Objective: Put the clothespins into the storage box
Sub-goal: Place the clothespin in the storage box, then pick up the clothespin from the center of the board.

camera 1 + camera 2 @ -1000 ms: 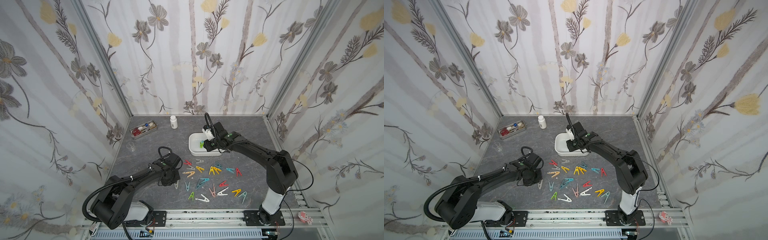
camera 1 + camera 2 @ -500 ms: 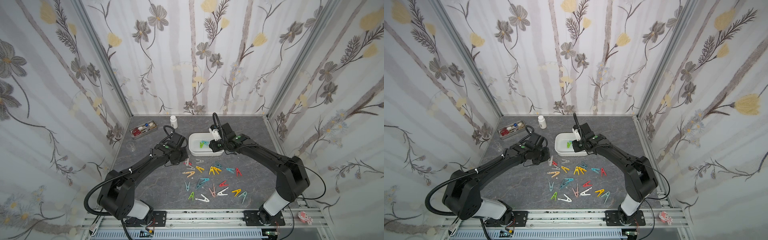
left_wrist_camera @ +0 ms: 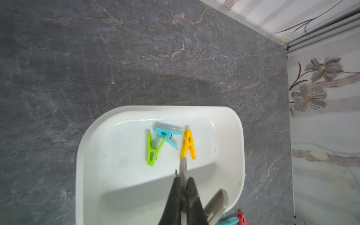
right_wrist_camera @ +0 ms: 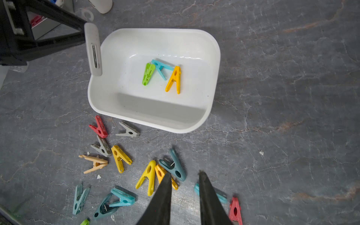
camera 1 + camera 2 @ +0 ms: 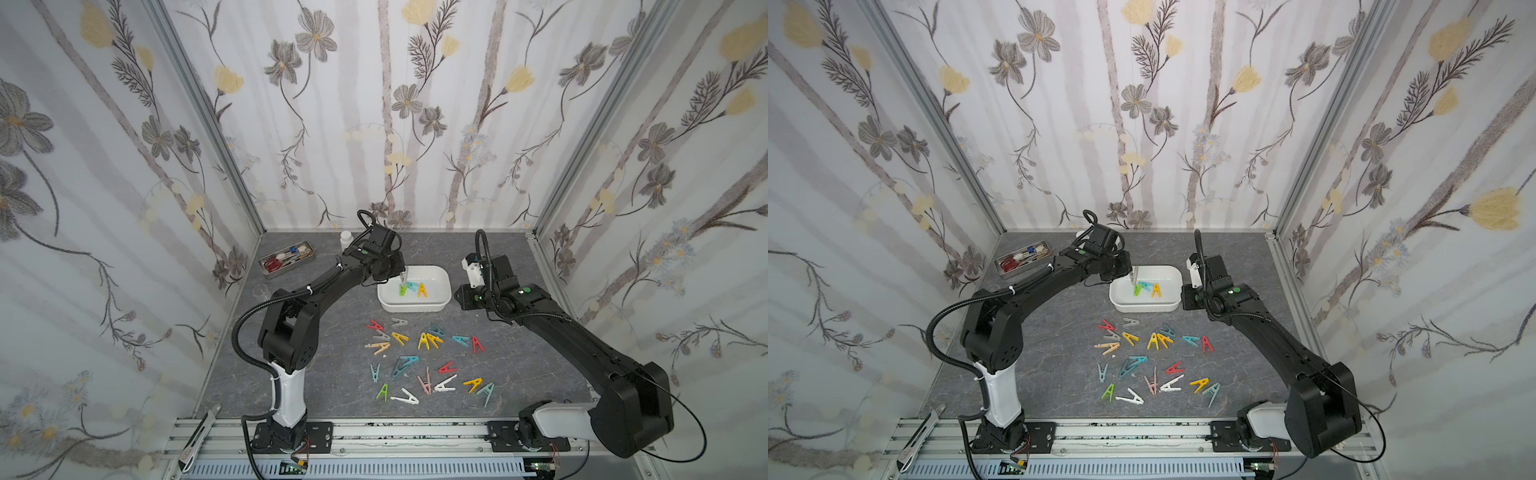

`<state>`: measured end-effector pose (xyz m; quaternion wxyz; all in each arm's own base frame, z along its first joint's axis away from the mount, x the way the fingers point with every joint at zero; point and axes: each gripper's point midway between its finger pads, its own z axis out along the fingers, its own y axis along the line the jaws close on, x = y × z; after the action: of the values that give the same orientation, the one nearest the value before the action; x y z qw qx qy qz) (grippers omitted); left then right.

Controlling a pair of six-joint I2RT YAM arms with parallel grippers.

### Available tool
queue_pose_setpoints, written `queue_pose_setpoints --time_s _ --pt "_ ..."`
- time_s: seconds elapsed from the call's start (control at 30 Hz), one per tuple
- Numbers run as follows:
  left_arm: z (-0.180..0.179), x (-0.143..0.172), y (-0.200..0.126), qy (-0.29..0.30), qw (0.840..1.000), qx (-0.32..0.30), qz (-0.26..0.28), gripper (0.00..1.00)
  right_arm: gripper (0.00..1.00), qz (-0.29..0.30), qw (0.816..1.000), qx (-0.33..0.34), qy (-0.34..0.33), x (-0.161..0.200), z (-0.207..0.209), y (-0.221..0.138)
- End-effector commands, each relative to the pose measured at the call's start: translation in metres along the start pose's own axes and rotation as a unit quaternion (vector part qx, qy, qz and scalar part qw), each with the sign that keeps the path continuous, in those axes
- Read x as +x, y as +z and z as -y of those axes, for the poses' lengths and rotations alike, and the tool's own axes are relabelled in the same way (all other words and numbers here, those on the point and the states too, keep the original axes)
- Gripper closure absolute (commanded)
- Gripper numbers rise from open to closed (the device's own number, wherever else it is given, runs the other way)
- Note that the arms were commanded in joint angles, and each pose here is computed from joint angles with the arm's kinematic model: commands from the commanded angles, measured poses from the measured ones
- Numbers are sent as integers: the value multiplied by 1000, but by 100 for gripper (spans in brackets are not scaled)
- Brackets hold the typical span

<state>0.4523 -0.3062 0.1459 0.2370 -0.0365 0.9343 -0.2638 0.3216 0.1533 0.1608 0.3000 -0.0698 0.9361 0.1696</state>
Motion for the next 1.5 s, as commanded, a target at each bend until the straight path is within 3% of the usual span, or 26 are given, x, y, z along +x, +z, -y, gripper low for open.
queue_pose_setpoints --time_s 0.0,0.17,0.5,0.63,0.73,0.8,1.23,1.47 --pt "-11 -1 19 28 999 -32 -12 96 73 -13 999 -2 34 17 10 0" --pt "-18 -11 40 45 997 -59 -12 96 73 -21 997 -4 74 37 23 -3" --pt "-49 -1 70 51 994 -87 -37 93 71 -28 989 3 142 70 43 1" --pt "-51 -3 71 49 994 -85 -37 85 70 -37 988 4 151 78 45 7" --pt "-46 -4 67 48 995 -76 -36 70 70 -40 988 4 152 81 46 10" --pt "-43 -6 63 50 996 -73 -32 65 70 -39 987 4 153 82 46 11" --pt "-25 -6 34 52 997 -55 -10 64 70 -41 987 10 155 88 50 15" --pt "-10 1 1 57 998 -33 14 63 71 -56 987 28 150 103 55 23"
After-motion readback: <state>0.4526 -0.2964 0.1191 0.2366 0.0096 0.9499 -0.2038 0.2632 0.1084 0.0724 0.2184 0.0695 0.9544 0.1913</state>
